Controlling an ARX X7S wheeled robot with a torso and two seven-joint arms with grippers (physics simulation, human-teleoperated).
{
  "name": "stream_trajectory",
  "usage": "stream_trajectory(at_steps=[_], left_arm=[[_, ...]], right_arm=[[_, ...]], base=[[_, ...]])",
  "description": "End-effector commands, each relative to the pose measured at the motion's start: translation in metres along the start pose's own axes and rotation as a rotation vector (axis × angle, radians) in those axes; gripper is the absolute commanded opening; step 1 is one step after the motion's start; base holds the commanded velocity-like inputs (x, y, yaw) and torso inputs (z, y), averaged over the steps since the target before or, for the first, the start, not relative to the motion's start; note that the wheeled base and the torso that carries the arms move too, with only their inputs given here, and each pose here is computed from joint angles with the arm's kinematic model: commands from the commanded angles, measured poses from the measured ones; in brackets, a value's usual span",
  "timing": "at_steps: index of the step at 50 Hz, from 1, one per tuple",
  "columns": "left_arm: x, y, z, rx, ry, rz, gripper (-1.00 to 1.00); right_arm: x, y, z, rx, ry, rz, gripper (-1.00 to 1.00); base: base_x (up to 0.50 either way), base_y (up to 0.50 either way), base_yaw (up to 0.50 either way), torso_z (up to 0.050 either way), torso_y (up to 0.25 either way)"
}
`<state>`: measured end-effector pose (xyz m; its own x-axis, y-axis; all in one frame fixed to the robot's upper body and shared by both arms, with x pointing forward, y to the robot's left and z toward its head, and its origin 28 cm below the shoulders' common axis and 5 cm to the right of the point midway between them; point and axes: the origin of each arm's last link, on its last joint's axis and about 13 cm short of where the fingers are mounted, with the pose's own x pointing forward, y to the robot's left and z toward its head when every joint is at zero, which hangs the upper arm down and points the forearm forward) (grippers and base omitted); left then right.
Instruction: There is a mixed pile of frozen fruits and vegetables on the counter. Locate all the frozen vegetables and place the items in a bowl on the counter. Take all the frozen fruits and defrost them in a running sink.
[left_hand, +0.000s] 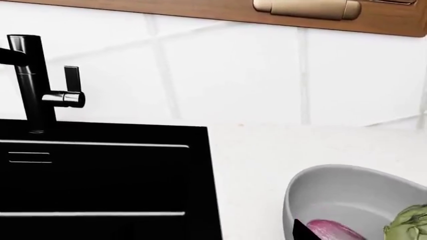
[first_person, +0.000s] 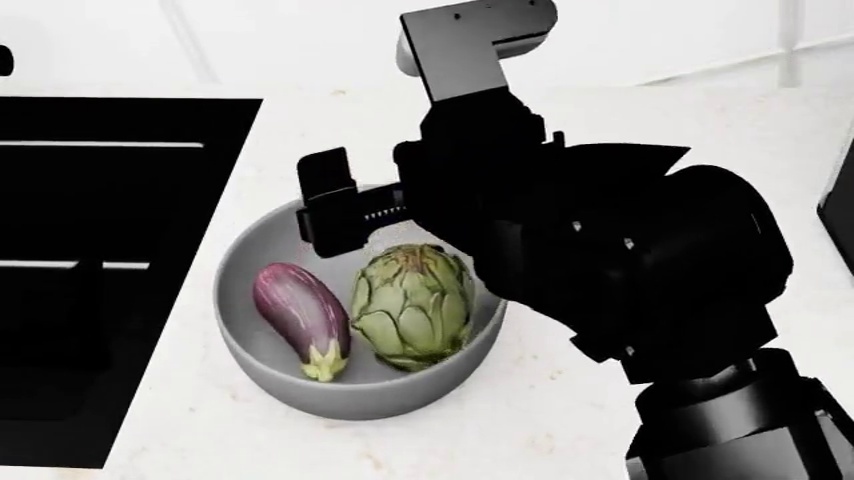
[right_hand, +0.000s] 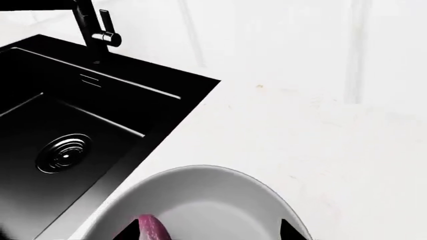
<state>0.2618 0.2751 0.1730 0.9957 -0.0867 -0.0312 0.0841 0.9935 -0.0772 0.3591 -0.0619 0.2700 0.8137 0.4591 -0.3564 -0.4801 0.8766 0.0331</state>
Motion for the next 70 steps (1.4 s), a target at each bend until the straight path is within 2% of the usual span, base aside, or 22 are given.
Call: stream_trajectory(at_steps=[1,6,11,13,14,15,16,17,20,28,39,53,70], left_arm=[[0.0,0.001,0.003,-0.003,-0.007,0.002,1.0],[0.0,0.001,0.009,-0.006,-0.01,0.009,1.0],[-0.002,0.001,0.017,-0.003,-0.016,0.014,1.0],[-0.002,0.0,0.019,-0.007,-0.015,0.015,1.0],[-0.003,-0.003,0.023,-0.006,-0.017,0.006,1.0],[-0.007,-0.003,0.026,-0.035,0.027,-0.021,1.0],[-0.01,-0.005,0.029,-0.022,0.02,-0.025,1.0],[-0.011,-0.006,0.034,-0.005,-0.01,-0.02,1.0],[-0.011,-0.004,0.046,-0.023,-0.015,-0.011,1.0],[-0.009,-0.004,0.042,-0.037,-0.018,0.016,1.0],[-0.013,-0.004,0.041,-0.034,-0.003,-0.001,1.0],[-0.012,-0.002,0.038,-0.034,0.001,0.008,1.0],[-0.009,0.001,0.033,-0.034,0.011,0.021,1.0]], right_arm=[[-0.03,0.0,0.018,0.004,-0.159,-0.022,1.0],[-0.05,-0.008,-0.006,0.041,-0.227,-0.063,1.0],[-0.077,-0.005,-0.037,0.017,-0.261,-0.079,1.0],[-0.087,-0.006,-0.037,0.08,-0.339,-0.109,1.0],[-0.095,-0.006,-0.04,0.061,-0.347,-0.121,1.0],[-0.101,-0.007,-0.045,0.067,-0.357,-0.137,1.0],[-0.104,-0.009,-0.05,0.021,-0.307,-0.151,1.0],[-0.105,-0.011,-0.051,0.018,-0.318,-0.155,1.0],[-0.111,-0.01,-0.062,0.04,-0.326,-0.152,1.0],[-0.126,-0.009,-0.079,0.067,-0.349,-0.187,1.0],[-0.128,-0.011,-0.081,0.059,-0.346,-0.183,1.0],[-0.128,-0.014,-0.089,0.097,-0.34,-0.228,1.0],[-0.137,-0.014,-0.097,0.113,-0.341,-0.29,1.0]], base=[[0.0,0.0,0.0,0.0,0.0],[0.0,0.0,0.0,0.0,0.0],[0.0,0.0,0.0,0.0,0.0],[0.0,0.0,0.0,0.0,0.0],[0.0,0.0,0.0,0.0,0.0],[0.0,0.0,0.0,0.0,0.0],[0.0,0.0,0.0,0.0,0.0],[0.0,0.0,0.0,0.0,0.0],[0.0,0.0,0.0,0.0,0.0],[0.0,0.0,0.0,0.0,0.0],[-0.07,0.11,0.0,0.0,0.0],[-0.14,0.33,0.0,0.0,0.0],[-0.39,0.41,0.0,0.0,0.0]])
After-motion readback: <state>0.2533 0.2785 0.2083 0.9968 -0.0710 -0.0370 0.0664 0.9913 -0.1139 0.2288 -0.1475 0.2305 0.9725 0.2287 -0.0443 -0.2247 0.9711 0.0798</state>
